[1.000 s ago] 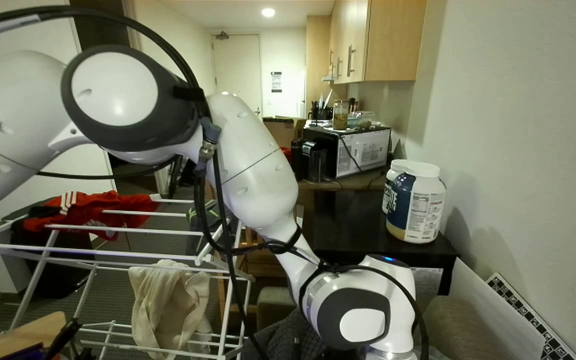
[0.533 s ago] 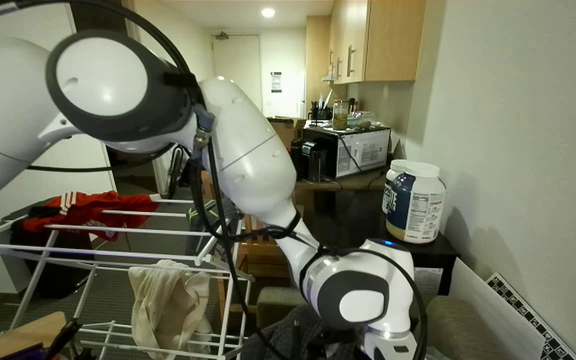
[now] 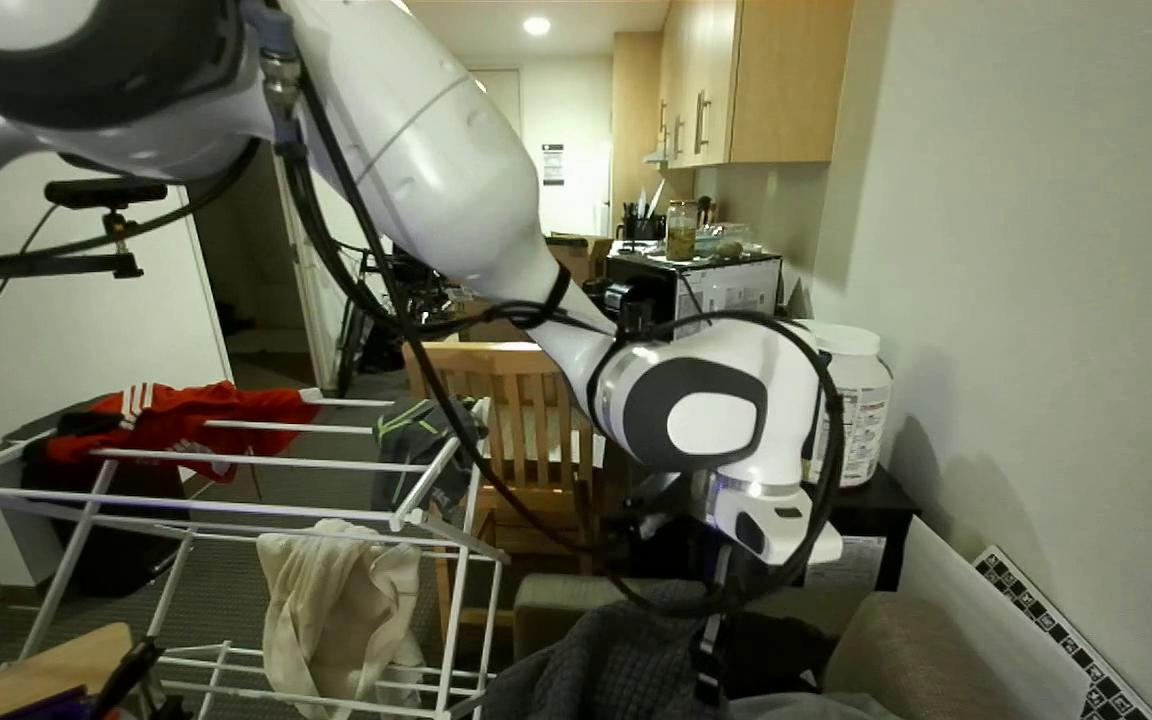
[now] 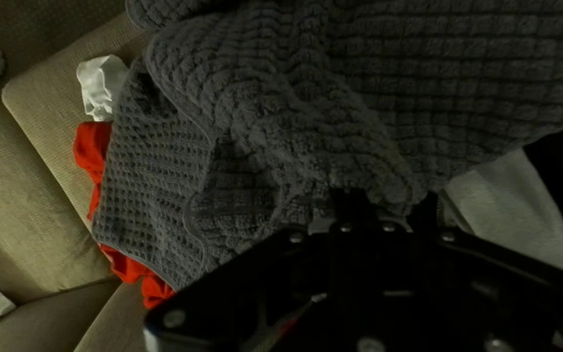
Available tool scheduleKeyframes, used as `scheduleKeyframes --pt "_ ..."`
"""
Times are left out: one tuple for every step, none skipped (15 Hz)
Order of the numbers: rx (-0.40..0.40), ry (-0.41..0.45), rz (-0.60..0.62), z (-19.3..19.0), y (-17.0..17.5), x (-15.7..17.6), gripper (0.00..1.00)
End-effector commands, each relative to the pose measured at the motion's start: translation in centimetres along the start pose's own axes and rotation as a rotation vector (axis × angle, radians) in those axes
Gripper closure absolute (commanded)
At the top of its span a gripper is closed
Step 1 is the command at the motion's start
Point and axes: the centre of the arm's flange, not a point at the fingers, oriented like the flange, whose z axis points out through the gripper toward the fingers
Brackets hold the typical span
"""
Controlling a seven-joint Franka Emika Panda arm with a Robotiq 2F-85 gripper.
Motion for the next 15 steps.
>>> scheduleKeyframes --pt "0.049 -0.047 -0.08 -4.1 1.2 -2.5 0.99" --pt "0.058 -0.049 -0.097 -4.9 1.1 -3.0 0.99" --pt "0.071 -0.051 -0.117 -5.8 1.0 -3.7 0.99" --pt "0.079 -0.052 -0.134 -6.5 1.0 -4.2 0.99" --pt "0.09 -0.049 -0.16 -7.4 0.9 -4.9 0.99" --pt "0.099 -0.047 -0.181 -8.1 0.8 -5.4 0.99" --pt "0.107 -0.04 -0.214 -9.0 0.7 -6.0 0.99" --pt "0.116 -0.038 -0.243 -9.8 0.6 -6.6 0.99" --pt "0.127 -0.032 -0.274 -10.7 0.6 -7.1 0.99" --pt "0.133 -0.028 -0.302 -11.4 0.5 -7.6 0.99" --pt "0.14 -0.026 -0.334 -12.2 0.5 -8.1 0.99" --pt "0.145 -0.025 -0.365 -12.8 0.6 -8.6 0.99" --pt "0.151 -0.021 -0.397 -13.4 0.6 -9.0 0.99" --pt "0.155 -0.021 -0.424 -13.9 0.6 -9.4 0.99" --pt "0.159 -0.02 -0.459 -14.3 0.7 -9.9 0.99"
